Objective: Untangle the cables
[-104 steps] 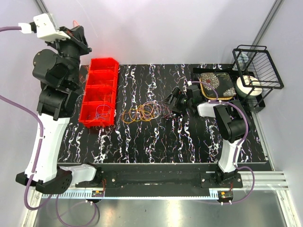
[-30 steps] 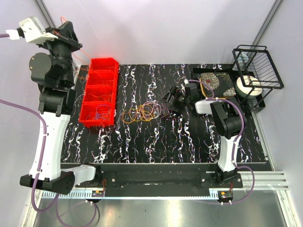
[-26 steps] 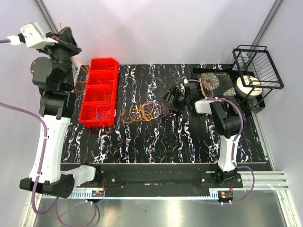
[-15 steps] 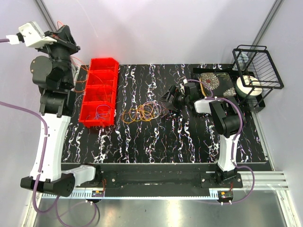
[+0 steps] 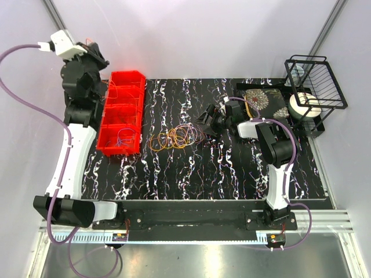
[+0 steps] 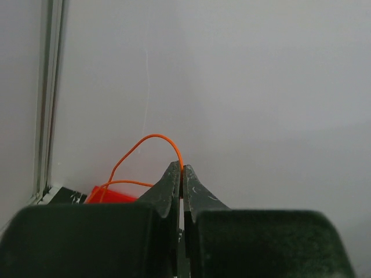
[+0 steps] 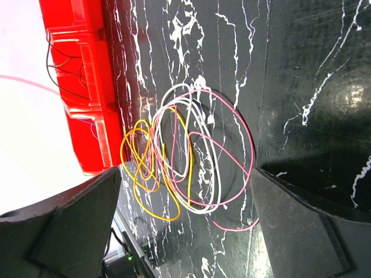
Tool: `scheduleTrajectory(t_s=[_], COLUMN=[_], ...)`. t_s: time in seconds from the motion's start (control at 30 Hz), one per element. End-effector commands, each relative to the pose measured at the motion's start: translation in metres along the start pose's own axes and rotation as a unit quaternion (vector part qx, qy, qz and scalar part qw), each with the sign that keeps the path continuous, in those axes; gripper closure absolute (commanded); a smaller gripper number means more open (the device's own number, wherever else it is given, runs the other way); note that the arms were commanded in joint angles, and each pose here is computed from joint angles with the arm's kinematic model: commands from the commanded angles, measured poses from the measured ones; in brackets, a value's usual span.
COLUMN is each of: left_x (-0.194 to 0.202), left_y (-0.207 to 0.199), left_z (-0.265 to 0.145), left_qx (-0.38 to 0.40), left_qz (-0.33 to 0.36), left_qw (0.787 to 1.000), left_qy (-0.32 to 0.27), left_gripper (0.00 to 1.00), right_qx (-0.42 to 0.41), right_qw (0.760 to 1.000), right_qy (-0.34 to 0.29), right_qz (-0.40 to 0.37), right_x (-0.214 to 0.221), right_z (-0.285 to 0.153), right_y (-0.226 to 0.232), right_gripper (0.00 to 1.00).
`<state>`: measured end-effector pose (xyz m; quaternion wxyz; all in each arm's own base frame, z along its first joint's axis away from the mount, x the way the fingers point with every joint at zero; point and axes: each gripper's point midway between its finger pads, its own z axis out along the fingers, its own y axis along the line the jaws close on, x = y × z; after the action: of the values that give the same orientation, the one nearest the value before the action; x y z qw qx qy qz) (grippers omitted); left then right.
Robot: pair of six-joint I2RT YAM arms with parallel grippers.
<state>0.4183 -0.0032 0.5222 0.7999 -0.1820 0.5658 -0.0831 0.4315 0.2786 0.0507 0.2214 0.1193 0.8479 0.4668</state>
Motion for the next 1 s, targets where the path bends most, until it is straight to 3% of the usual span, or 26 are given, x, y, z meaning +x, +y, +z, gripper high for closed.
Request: scheduleTrajectory(t_s=[0.0,0.4,0.67,0.8,0.97], left_x=[0.010,0.080,0.065,0.049,0.056], left_y=[0.018,0.076,0.124,0.128,0.116], left_z=[-0.003,-0.019,-0.043,-0.057,-0.049], left_qx=[-0.018,-0.087,-0.205,-0.213,-0.182], left_qz=[-0.025,-0.035,-0.028,-0.025,-0.026], left_qw=[0.999,0.995,0.978,0.976,0.983], left_qy=[-0.014,0.024,-0.016,-0.039,-0.024], left_gripper=[1.00,1.00,1.00,1.00,1.00], right_qx=[0.029,0.023,0.022,0.019,0.022], right_qw=[0.999,0.999,0.999,0.999,0.999], right_qy=[0.020,0.026,0.028,0.034,0.032], right_qz=[0.017,0.025,0.028,0.031,0.029], right_x=[0.013,0.015,0.016,0.018,0.017], right_z=[0.009,0.012,0.014,0.017,0.016], right_y=[-0.023,-0.023,-0.025,-0.025,-0.025], right_gripper=[0.00,0.00,0.00,0.00,0.00])
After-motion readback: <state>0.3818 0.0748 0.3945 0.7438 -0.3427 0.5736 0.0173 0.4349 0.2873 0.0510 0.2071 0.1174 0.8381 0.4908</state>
